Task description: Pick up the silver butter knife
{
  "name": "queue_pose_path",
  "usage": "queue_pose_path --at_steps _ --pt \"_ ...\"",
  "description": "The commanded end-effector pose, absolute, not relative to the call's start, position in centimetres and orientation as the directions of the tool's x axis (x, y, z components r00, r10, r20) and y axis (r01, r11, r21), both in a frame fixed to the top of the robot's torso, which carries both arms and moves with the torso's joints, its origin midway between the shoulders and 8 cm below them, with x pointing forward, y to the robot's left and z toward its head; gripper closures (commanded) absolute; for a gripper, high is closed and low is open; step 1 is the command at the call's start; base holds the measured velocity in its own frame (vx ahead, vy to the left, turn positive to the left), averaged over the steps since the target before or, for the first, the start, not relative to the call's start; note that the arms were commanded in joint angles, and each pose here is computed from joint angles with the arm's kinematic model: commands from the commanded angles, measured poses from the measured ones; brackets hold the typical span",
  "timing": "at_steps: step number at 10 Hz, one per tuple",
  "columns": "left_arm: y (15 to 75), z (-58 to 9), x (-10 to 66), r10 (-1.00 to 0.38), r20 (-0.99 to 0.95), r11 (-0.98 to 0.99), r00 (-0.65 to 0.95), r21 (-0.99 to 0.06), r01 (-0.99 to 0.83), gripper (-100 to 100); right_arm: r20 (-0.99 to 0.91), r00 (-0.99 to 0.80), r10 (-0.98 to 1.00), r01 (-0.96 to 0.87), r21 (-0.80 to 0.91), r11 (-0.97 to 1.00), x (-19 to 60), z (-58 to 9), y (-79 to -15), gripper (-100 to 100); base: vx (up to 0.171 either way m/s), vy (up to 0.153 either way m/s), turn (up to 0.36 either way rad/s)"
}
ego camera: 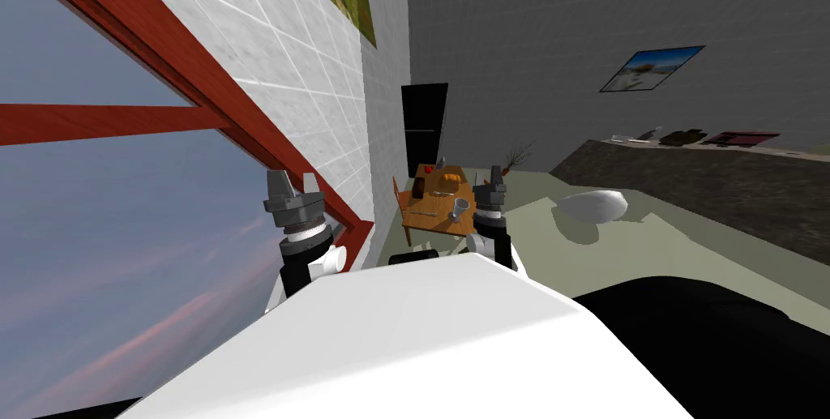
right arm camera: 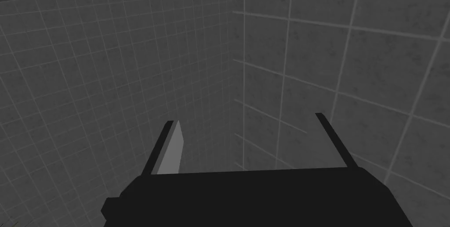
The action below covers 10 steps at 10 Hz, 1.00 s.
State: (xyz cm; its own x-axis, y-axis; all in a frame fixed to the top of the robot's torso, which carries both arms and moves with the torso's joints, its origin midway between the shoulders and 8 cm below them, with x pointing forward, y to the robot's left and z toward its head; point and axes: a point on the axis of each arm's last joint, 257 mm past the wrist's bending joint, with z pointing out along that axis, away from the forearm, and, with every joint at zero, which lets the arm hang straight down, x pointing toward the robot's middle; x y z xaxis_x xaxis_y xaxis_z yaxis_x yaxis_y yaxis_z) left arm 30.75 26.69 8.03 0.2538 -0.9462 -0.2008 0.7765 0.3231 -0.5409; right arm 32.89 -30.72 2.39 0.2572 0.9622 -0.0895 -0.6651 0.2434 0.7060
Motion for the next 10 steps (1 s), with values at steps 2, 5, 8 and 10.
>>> queue_pose_path --at_steps 2,5,8,10 --pt "26.7 8.0 30.8 -0.946 -0.201 0.323 0.254 -0.541 0.777 0 -0.185 0.266 0.946 -0.611 0.726 0.314 33.5 0.3 -30.7 -100 -0.008 0.012 0.19" --pt "26.7 8.0 30.8 -0.946 -0.201 0.323 0.254 -0.541 0.777 0 -0.328 0.267 0.906 -0.522 0.741 0.422 34.3 -3.2 -30.8 -100 -0.011 0.019 0.2" --pt "26.7 8.0 30.8 -0.946 -0.201 0.323 0.254 -0.541 0.777 0 -0.44 0.252 0.862 -0.446 0.738 0.507 34.7 -6.4 -31.2 -100 -0.007 0.02 0.196" --pt "26.7 8.0 30.8 -0.946 -0.201 0.323 0.254 -0.541 0.777 0 -0.547 0.221 0.807 -0.365 0.721 0.589 34.8 -10.0 -32.0 -100 -0.006 0.017 0.246"
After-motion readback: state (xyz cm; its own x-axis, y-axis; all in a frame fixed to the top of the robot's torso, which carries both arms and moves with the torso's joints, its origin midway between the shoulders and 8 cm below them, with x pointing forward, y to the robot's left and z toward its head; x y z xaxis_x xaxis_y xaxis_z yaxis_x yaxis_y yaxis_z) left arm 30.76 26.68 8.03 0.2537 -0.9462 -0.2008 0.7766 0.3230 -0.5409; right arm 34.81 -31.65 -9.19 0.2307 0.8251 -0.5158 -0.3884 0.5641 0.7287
